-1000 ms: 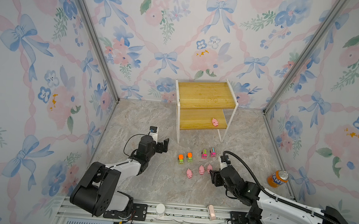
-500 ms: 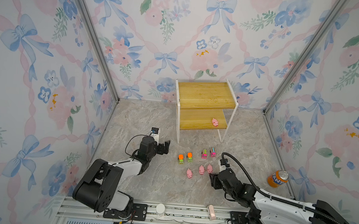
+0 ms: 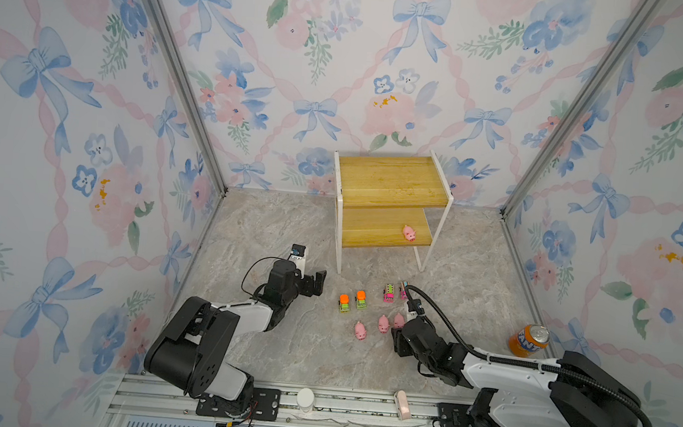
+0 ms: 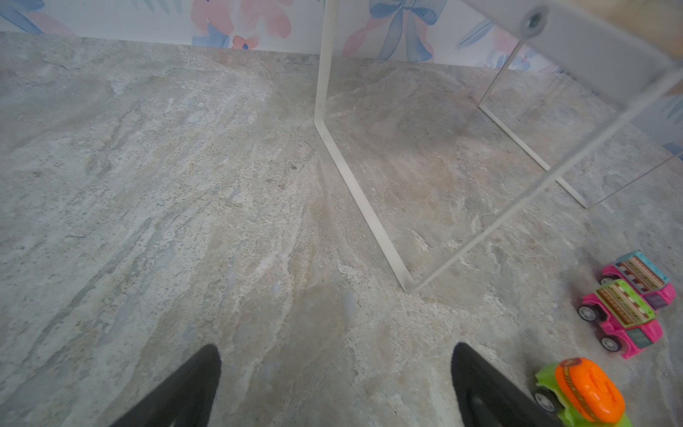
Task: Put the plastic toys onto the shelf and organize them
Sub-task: 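Lower the open right gripper around the pink pig nearest the trucks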
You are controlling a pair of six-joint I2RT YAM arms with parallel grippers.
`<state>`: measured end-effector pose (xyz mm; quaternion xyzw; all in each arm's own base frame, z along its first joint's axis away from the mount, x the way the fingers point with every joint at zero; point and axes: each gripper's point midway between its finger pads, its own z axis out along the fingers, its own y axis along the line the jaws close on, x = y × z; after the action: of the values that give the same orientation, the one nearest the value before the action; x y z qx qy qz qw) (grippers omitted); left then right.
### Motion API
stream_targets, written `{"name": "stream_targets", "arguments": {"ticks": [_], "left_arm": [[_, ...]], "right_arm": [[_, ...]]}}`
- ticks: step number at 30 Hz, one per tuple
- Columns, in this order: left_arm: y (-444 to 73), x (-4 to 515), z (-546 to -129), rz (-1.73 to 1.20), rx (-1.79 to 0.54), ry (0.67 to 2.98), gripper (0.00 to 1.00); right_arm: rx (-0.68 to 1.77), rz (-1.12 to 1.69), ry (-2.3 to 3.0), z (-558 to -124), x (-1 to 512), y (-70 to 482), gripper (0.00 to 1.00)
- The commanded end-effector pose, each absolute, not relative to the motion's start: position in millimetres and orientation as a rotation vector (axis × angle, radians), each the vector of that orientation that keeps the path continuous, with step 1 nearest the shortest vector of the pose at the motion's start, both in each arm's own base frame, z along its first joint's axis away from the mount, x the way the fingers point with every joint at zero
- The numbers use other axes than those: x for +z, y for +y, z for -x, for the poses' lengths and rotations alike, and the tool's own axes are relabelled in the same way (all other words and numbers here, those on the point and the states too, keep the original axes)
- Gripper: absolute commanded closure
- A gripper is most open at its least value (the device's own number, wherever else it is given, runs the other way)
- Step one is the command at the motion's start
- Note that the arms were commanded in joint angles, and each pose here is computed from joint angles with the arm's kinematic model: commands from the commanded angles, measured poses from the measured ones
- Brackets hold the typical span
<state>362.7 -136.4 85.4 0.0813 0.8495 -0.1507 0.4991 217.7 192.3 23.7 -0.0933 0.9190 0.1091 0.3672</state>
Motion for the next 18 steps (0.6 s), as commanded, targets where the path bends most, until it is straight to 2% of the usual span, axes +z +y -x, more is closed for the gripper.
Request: {"name": "stream_targets", "arguments": {"ticks": [1,18], "left_arm": [[-139.1,87.9,-366.4,-0.224,-0.351,2.045,0.02],[-139.0,86.1,-367.3,-0.231,-0.342,2.049,0.02]], "right_arm": [[0.279,0.218,2.338,-224.6,27.4,192.6,0.41],[0.248,0.182,2.325,-232.7,24.8,174.9,0.51]]}}
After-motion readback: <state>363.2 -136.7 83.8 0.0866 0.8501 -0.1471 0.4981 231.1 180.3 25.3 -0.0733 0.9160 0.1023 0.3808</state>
